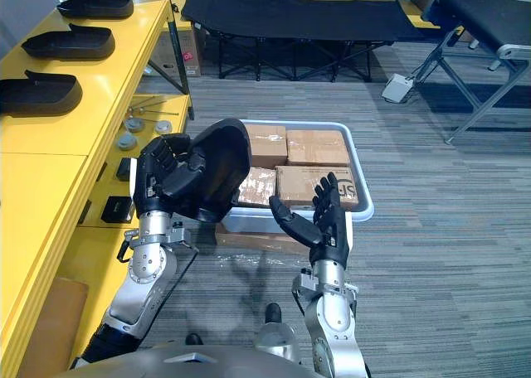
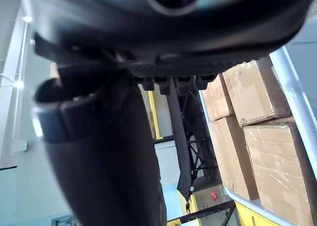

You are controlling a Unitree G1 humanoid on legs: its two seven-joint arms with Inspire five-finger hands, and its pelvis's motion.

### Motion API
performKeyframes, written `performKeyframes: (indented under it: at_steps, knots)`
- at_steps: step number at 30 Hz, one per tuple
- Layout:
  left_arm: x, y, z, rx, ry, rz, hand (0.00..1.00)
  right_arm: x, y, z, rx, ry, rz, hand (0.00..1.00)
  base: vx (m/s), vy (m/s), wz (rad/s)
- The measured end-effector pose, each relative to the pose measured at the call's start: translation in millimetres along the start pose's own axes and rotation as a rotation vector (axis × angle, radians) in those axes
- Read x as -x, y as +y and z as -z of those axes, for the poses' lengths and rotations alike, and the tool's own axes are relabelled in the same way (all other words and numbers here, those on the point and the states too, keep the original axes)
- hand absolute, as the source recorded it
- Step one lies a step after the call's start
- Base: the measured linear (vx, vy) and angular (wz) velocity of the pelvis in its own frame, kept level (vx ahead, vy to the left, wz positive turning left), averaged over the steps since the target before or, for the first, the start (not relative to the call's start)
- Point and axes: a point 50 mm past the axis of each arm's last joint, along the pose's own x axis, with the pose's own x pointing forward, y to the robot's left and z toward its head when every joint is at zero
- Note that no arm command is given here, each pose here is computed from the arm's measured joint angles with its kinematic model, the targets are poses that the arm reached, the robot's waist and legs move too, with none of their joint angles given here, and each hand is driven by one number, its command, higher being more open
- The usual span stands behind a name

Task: Walk over and take three plastic housings, then place them on the shelf

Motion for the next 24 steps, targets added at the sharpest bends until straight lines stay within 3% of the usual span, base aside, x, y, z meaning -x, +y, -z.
performKeyframes:
  at_steps: [15,24]
  knots:
    - [-3.5,10.1,-7.9,0.061,-0.027,-0.158,0.0,5.0,-3.3,6.9,0.083,0.023,0.022,1.0,-0.04,-0.02,0.02]
    - [-2.1,-5.2,-34.8,0.141,-0.131,-0.057,0.0,6.7,29.6,9.4,0.058,0.028,-0.155,1.0,-0.03,-0.011,0.04]
